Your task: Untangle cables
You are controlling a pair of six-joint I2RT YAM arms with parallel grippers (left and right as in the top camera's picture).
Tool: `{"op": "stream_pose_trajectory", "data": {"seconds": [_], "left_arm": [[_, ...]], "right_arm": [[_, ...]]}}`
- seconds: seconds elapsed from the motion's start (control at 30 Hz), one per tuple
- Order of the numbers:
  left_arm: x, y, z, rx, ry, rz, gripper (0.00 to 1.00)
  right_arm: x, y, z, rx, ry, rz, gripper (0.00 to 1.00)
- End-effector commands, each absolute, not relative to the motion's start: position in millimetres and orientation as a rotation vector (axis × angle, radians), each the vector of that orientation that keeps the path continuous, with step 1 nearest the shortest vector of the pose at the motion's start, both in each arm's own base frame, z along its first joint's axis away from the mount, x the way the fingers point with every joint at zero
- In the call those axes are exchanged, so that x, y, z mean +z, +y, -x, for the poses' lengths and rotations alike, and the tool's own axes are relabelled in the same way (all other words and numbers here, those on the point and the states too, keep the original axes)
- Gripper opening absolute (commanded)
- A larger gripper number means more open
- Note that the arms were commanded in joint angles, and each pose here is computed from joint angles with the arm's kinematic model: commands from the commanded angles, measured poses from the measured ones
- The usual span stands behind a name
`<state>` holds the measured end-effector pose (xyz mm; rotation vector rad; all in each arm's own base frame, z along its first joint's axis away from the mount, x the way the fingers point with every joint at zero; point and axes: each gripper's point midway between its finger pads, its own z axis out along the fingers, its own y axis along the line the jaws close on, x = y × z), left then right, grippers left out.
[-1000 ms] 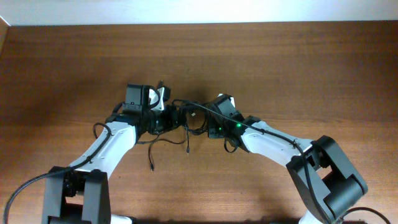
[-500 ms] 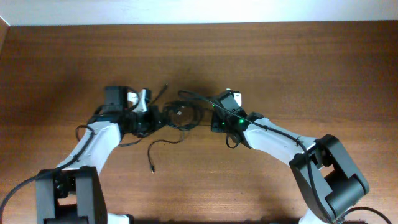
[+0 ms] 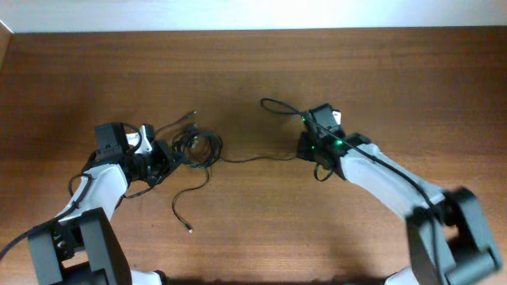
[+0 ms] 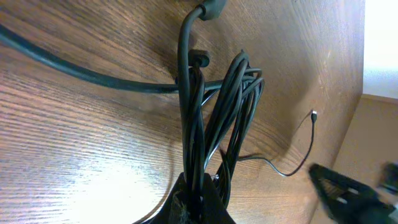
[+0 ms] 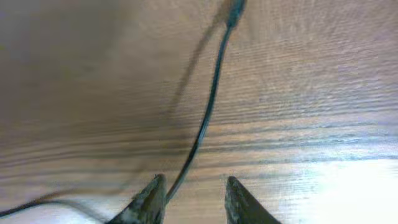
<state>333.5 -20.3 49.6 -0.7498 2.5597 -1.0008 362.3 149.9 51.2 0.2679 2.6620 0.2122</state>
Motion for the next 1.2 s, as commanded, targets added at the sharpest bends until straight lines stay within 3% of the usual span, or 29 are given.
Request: {"op": "stream_pose_trajectory", "data": {"seconds": [0.0,0.17,0.2,0.23,0.43,0.47,0.53,0.57,0.67,0.73,0.83,0.87,0.9,0.93,0.97,1.17], "left_arm": [[48.0,-34.9,-333.4,-0.997,2.585,0.670,0.00],[46.7,-77.8,-333.5,-0.972,2.645,0.471,0.00],[46.6,-84.7,-333.5,-0.966,2.650,0.437,0.00],[48.0,-95.3,-333.6,-0.975,2.651,0.386,0.00],[59.3,-147.9,-331.7,-1.023,2.605,0.045,0.00],[54.7,-144.9,-333.3,-0.968,2.622,0.077,0.09],[44.7,-133.0,-333.7,-0.870,2.670,0.215,0.54],[41.2,-128.9,-332.4,-0.840,2.687,0.259,0.64],[40.4,-127.8,-332.1,-0.832,2.690,0.264,0.68],[40.1,-127.7,-331.7,-0.835,2.694,0.282,0.66],[38.4,-126.6,-329.2,-0.828,2.707,0.299,0.31],[36.8,-124.8,-328.1,-0.813,2.716,0.306,0.15],[36.6,-124.6,-328.0,-0.812,2.717,0.308,0.07],[36.7,-124.7,-328.2,-0.812,2.716,0.307,0.01],[36.7,-124.6,-328.1,-0.812,2.716,0.307,0.01],[29.1,-116.7,-320.7,-0.746,2.762,0.347,0.10]], "right_arm": [[80.8,149.7,-356.3,0.255,2.634,-0.224,0.44],[69.6,153.1,-332.4,0.289,2.751,-0.205,0.50],[69.1,156.1,-329.7,0.314,2.764,-0.199,0.60],[68.6,163.2,-324.1,0.372,2.790,-0.187,0.63],[68.1,174.3,-314.7,0.470,2.832,-0.168,0.60],[68.9,175.2,-316.5,0.475,2.823,-0.166,0.60],[68.7,176.9,-319.4,0.483,2.813,-0.164,0.59],[68.3,177.8,-319.1,0.491,2.816,-0.163,0.59],[67.4,179.3,-318.2,0.499,2.821,-0.160,0.59],[67.4,179.5,-318.7,0.500,2.819,-0.159,0.59],[67.6,180.6,-318.1,0.510,2.822,-0.157,0.55],[68.1,183.5,-316.5,0.535,2.827,-0.152,0.47],[68.9,187.1,-314.3,0.567,2.834,-0.144,0.37],[69.3,189.9,-312.3,0.590,2.840,-0.138,0.19],[69.3,191.4,-311.1,0.591,2.843,-0.132,0.04],[69.5,217.9,-312.4,0.621,2.799,-0.033,0.04]]}}
